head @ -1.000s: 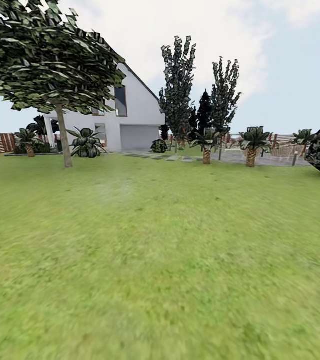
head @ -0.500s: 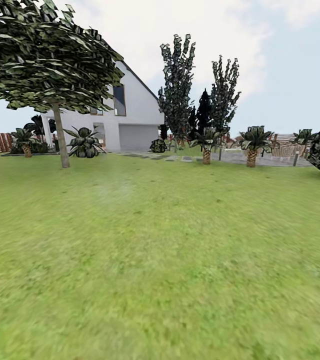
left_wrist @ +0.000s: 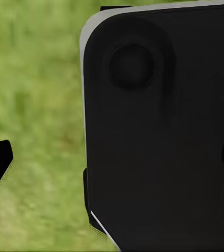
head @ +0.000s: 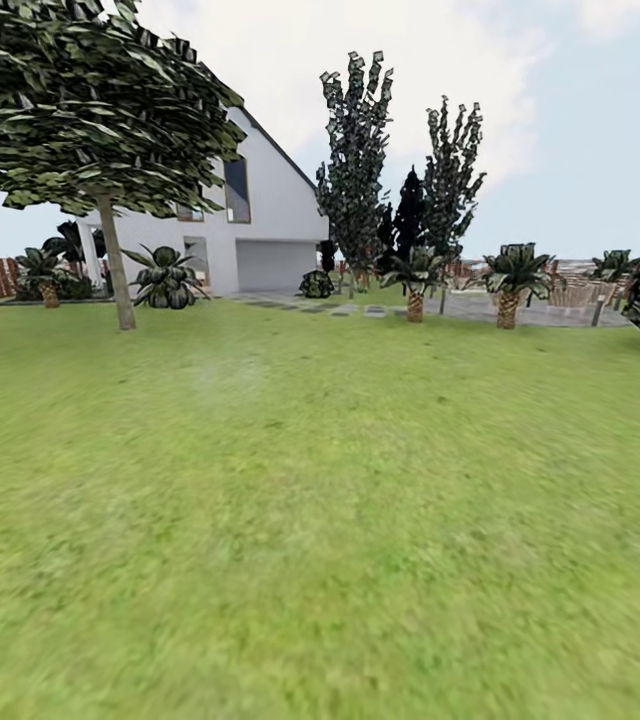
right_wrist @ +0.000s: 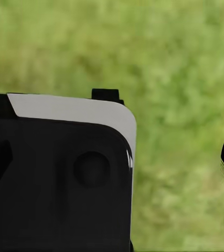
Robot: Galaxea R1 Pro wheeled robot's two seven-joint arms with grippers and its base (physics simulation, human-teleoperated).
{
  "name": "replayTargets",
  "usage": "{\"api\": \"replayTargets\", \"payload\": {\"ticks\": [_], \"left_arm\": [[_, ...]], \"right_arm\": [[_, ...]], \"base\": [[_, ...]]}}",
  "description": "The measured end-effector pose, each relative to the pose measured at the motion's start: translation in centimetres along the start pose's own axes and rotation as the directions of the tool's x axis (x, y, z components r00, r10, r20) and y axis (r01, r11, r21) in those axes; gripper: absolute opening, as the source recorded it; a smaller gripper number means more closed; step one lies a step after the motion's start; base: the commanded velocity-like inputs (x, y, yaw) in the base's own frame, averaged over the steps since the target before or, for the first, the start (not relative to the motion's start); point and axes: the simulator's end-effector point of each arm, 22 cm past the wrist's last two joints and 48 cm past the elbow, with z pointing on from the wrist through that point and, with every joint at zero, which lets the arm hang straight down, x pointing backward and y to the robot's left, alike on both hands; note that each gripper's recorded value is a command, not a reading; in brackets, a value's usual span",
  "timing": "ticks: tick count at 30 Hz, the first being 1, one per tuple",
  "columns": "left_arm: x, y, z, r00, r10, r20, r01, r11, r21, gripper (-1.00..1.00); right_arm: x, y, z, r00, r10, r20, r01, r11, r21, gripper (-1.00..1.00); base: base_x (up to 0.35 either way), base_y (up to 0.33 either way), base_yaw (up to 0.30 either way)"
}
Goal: Take the three Easter eggs out of the wicker basket on the lawn in the garden, then place them on the lawn next to a single tree (choose any tree) so that all three eggs are next to the same tree and none are left in the basket.
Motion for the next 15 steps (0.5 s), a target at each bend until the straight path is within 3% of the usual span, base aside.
{"api": "replayTargets", "payload": {"ticks": [15], "left_arm": [[0.2, -0.04, -0.01, 1.0, 0.0, -0.005, 0.0, 1.0, 0.0, 1.0]], "right_arm": [[0.2, 0.0, 0.01, 1.0, 0.0, -0.005, 0.0, 1.0, 0.0, 1.0]], "base": [[0.338, 0.0, 0.0]]}}
